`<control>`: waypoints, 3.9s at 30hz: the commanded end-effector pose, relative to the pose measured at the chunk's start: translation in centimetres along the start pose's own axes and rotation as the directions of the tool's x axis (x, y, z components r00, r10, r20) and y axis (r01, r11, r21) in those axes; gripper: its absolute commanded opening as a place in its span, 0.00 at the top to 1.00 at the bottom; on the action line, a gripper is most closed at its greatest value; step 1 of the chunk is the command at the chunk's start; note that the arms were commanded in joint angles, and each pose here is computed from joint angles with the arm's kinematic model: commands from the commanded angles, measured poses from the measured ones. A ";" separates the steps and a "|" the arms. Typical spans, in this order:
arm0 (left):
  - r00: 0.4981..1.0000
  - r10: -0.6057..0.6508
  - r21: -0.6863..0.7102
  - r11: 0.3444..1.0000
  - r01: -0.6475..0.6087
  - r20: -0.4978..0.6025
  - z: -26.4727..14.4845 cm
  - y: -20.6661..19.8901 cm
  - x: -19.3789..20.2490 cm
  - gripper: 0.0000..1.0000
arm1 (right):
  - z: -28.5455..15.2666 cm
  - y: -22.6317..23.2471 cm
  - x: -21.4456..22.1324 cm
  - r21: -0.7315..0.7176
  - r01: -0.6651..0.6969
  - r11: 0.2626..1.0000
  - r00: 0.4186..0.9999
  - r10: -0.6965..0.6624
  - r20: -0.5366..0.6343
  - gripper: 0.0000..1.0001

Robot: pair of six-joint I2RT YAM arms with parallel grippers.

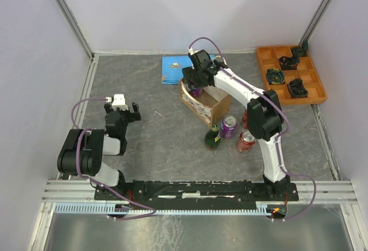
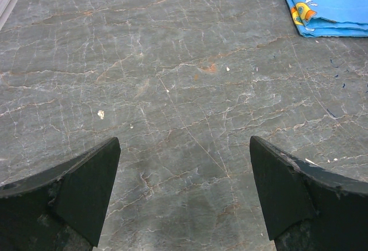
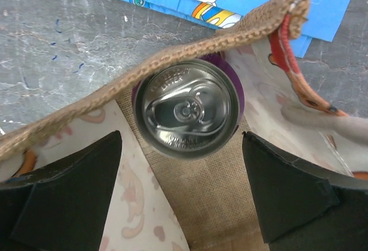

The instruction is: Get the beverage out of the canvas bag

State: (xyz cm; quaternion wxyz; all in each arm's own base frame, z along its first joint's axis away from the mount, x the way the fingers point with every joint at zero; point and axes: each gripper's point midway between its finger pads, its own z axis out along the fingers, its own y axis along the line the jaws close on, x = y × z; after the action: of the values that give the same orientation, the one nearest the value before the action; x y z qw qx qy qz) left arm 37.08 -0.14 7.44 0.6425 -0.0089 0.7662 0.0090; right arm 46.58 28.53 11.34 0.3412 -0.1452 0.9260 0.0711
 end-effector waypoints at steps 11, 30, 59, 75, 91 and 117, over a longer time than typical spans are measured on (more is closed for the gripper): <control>0.998 -0.003 -0.024 1.000 0.005 0.070 0.3 0.5 -1.8 0.01 | 3.1 -0.4 -2.6 0.062 0.046 0.997 0.996 -0.051 0.070 0.41; 0.998 -0.003 -0.024 1.000 0.005 0.069 0.3 0.5 -1.8 0.01 | 2.1 0.6 -7.7 0.027 0.180 0.983 0.962 -0.182 0.203 1.00; 0.998 -0.003 -0.024 1.000 0.005 0.071 0.3 0.5 -1.8 0.01 | -6.6 8.1 -6.2 -0.310 0.338 0.889 0.929 -0.261 0.262 1.00; 0.998 -0.003 -0.025 1.000 0.005 0.069 0.3 0.5 -1.8 0.01 | -21.2 3.0 -17.5 0.003 0.304 0.953 0.746 -0.240 0.621 1.00; 0.998 -0.003 -0.024 1.000 0.005 0.069 0.3 0.5 -1.8 0.01 | -28.8 -11.0 -8.9 0.388 -0.075 0.919 0.807 -0.173 0.564 1.00; 0.998 -0.002 -0.025 1.000 0.004 0.070 0.3 0.5 -1.8 0.01 | -12.5 -12.4 4.0 0.243 -0.199 0.949 0.952 0.128 0.279 1.00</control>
State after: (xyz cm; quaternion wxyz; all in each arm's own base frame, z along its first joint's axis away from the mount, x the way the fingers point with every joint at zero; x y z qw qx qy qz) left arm 37.08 -0.14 7.44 0.6425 -0.0089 0.7662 0.0090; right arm 37.16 11.83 16.14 0.4190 -0.0378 0.9061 -0.0436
